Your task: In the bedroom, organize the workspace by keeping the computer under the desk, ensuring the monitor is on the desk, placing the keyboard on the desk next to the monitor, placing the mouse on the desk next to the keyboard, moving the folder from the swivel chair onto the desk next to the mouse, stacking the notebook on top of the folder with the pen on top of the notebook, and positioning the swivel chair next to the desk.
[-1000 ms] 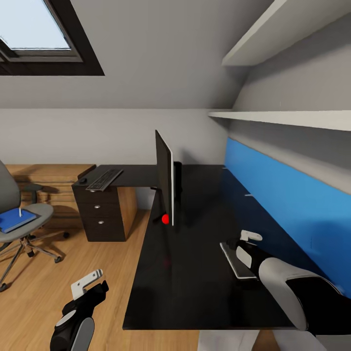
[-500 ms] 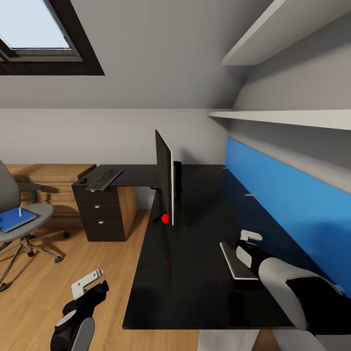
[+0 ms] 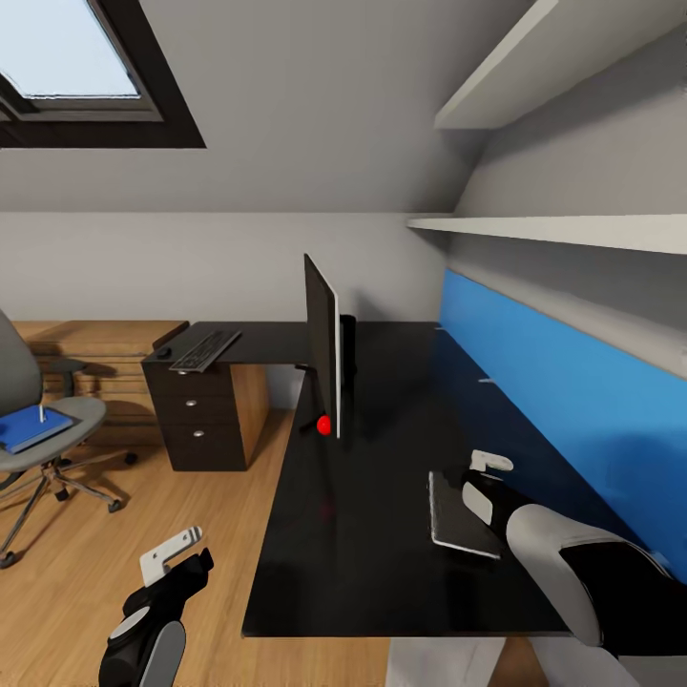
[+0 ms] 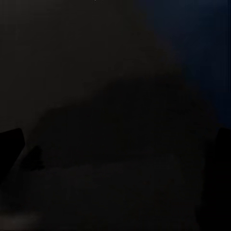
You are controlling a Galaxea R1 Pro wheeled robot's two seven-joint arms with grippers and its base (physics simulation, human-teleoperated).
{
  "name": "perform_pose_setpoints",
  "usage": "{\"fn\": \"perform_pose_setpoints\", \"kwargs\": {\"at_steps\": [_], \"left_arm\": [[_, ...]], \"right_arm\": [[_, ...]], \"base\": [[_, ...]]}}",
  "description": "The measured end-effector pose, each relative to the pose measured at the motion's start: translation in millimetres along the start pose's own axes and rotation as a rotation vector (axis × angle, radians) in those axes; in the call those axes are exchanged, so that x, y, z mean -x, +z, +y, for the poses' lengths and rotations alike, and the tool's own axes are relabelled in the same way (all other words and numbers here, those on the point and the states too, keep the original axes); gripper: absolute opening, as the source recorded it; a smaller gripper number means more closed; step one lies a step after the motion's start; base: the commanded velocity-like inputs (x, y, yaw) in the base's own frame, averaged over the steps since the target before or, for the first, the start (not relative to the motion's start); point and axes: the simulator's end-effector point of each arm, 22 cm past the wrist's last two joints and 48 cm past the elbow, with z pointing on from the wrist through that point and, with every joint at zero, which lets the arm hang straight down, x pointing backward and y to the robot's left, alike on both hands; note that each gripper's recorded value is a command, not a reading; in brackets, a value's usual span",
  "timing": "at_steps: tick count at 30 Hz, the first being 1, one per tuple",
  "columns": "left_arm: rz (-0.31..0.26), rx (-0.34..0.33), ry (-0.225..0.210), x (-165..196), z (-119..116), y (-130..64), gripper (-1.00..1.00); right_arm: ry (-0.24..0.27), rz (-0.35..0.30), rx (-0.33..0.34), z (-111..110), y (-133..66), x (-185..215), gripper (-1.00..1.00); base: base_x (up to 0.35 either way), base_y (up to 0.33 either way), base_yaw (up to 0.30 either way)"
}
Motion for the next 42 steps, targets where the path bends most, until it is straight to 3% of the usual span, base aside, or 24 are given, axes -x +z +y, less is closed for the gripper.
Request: {"fn": "perform_pose_setpoints", "kwargs": {"at_steps": [42], "left_arm": [[0.000, -0.003, 0.002, -0.3, -1.2, -0.4, 1.00]], "right_arm": [[0.009, -0.011, -0.003, -2.2, 0.3, 0.6, 1.00]], "base": [[-0.107, 0.000, 0.000]]}}
